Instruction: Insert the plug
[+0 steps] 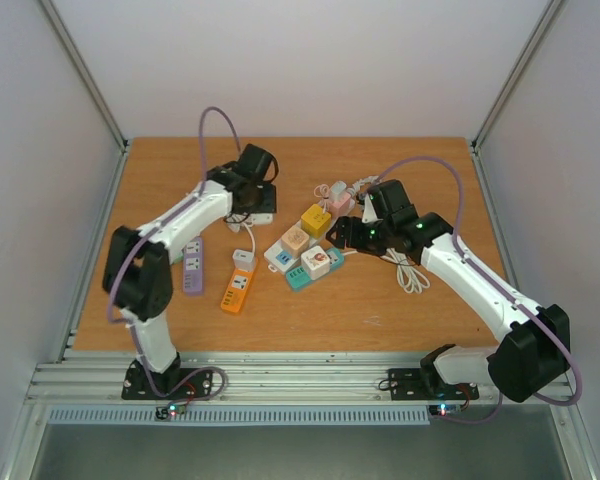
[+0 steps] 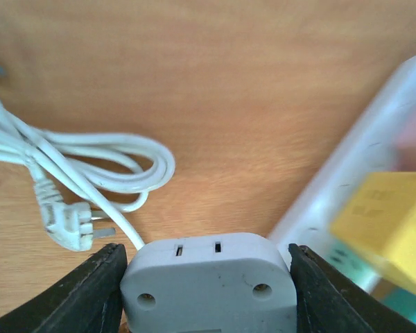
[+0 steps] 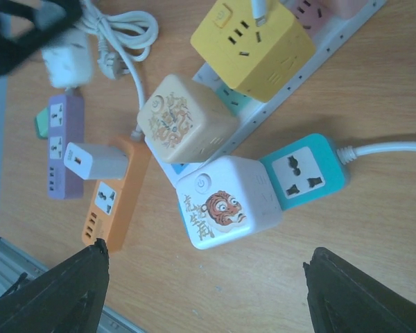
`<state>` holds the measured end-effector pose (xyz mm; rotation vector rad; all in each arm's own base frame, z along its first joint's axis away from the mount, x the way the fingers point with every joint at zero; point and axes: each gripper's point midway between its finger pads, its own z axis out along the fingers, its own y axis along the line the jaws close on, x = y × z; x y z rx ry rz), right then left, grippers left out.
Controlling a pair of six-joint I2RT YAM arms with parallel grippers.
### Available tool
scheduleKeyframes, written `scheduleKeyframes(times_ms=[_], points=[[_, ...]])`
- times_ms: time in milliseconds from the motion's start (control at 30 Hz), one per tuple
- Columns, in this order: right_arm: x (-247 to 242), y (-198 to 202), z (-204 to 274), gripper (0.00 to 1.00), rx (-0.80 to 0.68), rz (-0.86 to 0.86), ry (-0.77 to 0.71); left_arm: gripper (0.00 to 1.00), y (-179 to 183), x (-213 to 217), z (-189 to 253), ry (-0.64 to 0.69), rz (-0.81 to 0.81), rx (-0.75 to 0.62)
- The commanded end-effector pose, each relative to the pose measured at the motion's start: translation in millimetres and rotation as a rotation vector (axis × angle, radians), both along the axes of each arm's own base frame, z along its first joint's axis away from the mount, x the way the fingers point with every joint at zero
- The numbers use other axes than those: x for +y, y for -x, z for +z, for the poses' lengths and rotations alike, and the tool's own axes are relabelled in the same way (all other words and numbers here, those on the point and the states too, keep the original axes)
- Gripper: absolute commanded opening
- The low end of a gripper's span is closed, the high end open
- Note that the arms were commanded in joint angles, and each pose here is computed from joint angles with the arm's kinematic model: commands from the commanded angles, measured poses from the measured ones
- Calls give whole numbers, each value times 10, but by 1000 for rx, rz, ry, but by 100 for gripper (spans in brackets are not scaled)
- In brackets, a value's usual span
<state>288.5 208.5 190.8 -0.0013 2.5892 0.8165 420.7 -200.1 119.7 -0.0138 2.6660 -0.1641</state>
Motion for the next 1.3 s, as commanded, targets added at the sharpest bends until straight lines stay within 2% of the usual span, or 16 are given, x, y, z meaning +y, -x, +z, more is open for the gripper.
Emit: scheduleKeyframes(times_ms=[0, 333, 567, 733, 867, 1167, 1267], points=[[124, -38, 273, 79, -124, 64, -10, 51, 51, -33, 711, 121, -12, -168], [760, 138, 688, 80, -296, 216, -101, 50, 653, -53, 1369, 499, 54, -262], [1324, 244, 838, 79, -346, 337, -122, 53, 1022, -39, 1611, 790, 96, -206], [1748, 220, 964, 77, -380, 390, -160, 53, 1157, 80, 1652, 873, 138, -200], [1990, 153, 955, 74, -437, 411, -129, 53, 1224, 170, 1752, 911, 174, -211], [2066, 46, 963, 35, -471, 387, -101, 56, 1281, 205, 1843, 937, 137, -191], [2027, 86, 1069, 27, -484, 389, -116, 59, 1285, 203, 1880, 924, 96, -191]])
